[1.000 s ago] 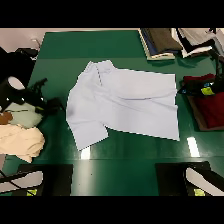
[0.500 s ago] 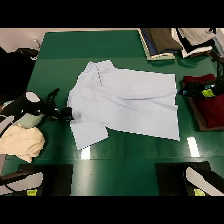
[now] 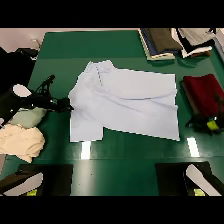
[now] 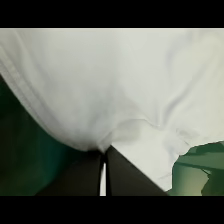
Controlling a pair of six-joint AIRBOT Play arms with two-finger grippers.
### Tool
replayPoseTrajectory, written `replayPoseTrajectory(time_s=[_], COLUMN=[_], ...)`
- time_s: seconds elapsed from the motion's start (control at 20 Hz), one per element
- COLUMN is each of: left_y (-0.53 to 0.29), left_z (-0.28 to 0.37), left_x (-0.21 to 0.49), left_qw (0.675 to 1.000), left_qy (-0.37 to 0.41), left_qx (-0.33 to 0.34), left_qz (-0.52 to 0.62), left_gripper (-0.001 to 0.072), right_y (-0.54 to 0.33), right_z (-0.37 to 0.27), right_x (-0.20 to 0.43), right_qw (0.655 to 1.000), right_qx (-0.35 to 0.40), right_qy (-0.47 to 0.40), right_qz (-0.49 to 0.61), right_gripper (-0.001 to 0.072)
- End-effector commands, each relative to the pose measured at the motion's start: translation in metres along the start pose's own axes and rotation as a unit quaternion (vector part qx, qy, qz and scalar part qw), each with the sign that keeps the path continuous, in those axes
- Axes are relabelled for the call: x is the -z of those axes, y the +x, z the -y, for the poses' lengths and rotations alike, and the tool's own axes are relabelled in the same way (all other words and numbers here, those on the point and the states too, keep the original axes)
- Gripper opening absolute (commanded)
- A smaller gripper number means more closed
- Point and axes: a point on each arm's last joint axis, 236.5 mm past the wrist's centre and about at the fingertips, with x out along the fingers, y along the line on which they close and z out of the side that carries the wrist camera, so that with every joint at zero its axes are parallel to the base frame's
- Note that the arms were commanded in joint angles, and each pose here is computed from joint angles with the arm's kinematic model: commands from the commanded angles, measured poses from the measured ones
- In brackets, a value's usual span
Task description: Fold the shirts.
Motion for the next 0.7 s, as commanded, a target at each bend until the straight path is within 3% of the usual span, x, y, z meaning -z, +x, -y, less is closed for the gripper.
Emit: replayPoseTrajectory(time_s=[0.0, 0.15, 0.3, 0.35, 0.5, 0.65], left_y=[-0.007, -0.007, -0.007, -0.007, -0.01, -0.046], left_z=[0.006, 0.006, 0.006, 0.007, 0.01, 0.035], left_x=[-0.003, -0.003, -0.003, -0.002, 0.002, -0.018], left_qw=[1.0, 1.0, 1.0, 1.0, 1.0, 0.997], left_qy=[0.016, 0.015, 0.015, 0.014, 0.018, 0.053], left_qx=[0.003, 0.003, 0.005, 0.005, 0.009, 0.017], left_qz=[0.011, 0.01, 0.01, 0.009, -0.001, 0.054], left_gripper=[0.0028, 0.0027, 0.0028, 0.0028, 0.0027, 0.0027], right_y=[0.044, 0.071, 0.081, 0.082, 0.078, 0.04], right_z=[0.019, -0.006, -0.034, -0.042, -0.065, -0.105], right_x=[0.042, 0.033, 0.011, 0.006, -0.006, -0.03], right_qw=[0.995, 0.994, 0.994, 0.995, 0.995, 0.988], right_qx=[-0.029, -0.073, -0.094, -0.096, -0.086, -0.088], right_qy=[0.06, 0.054, 0.031, 0.018, -0.046, -0.128], right_qz=[-0.069, -0.059, -0.035, -0.033, -0.031, 0.027], right_gripper=[0.0499, 0.0447, 0.0442, 0.036, 0.002, 0.0021])
